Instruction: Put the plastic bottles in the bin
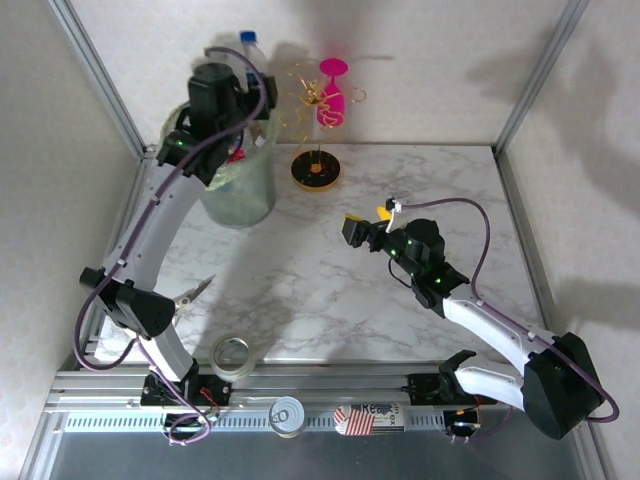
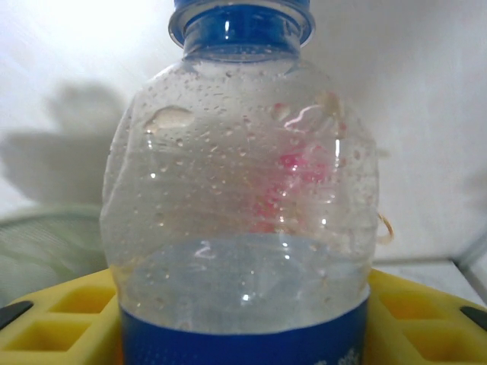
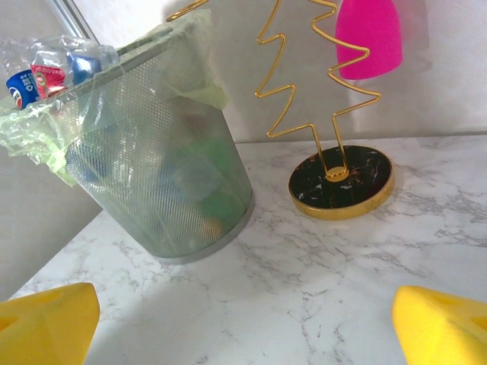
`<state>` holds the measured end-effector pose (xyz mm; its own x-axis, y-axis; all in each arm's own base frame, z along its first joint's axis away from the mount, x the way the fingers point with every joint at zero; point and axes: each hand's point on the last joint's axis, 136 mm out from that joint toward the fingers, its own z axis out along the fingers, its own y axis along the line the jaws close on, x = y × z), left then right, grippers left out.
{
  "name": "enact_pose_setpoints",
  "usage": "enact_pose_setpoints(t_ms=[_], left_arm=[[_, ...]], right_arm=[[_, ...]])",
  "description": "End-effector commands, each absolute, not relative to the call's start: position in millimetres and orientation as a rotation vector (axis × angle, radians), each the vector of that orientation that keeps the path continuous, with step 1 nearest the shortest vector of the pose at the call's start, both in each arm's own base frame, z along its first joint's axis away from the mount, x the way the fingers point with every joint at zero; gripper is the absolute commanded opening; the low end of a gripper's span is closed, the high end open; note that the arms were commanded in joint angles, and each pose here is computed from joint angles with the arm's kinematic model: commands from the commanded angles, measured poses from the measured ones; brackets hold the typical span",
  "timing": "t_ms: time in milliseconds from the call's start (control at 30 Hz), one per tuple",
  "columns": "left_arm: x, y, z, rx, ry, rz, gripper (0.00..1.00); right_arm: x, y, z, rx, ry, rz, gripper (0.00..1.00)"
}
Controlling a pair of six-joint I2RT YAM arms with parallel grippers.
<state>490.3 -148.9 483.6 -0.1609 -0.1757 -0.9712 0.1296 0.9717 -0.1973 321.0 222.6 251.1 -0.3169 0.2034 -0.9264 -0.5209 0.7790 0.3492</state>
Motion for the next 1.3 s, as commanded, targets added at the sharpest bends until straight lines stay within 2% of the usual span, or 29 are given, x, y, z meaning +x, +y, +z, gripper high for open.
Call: enact_pose_setpoints(t_ms=[0,300,667,933,1000,1167,1267], left_arm=[[503,-113,480,-0.079,1.755,-0.139,0.43],[530,-48,459,-0.180,1.795,0.035,0.44],[564,-31,395,-0.194,1.922,0.159,0.45],[572,-30,354,-0.199,2.022,0.191,0.48],[572,-31,351,-0.199,2.027,0.182,0.53],[571,-34,359,-0.204,2.007,0.162,0.77],[568,-34,368,-0.207,1.988,0.152,0.82]], right_arm=[[317,222,253,-0.278,1.739,0.739,0.99],[316,221,256,-0.275,1.738,0.737,0.99],[318,220,249,-0.247,1.763,0.743,0.99],[319,218,248,-0.243,1.764,0.729,0.99],[319,219,247,-0.244,1.767,0.730,0.99],[321,220,245,-0.245,1.772,0.730,0.99],[321,221,246,-0.246,1.769,0.733,0.99]])
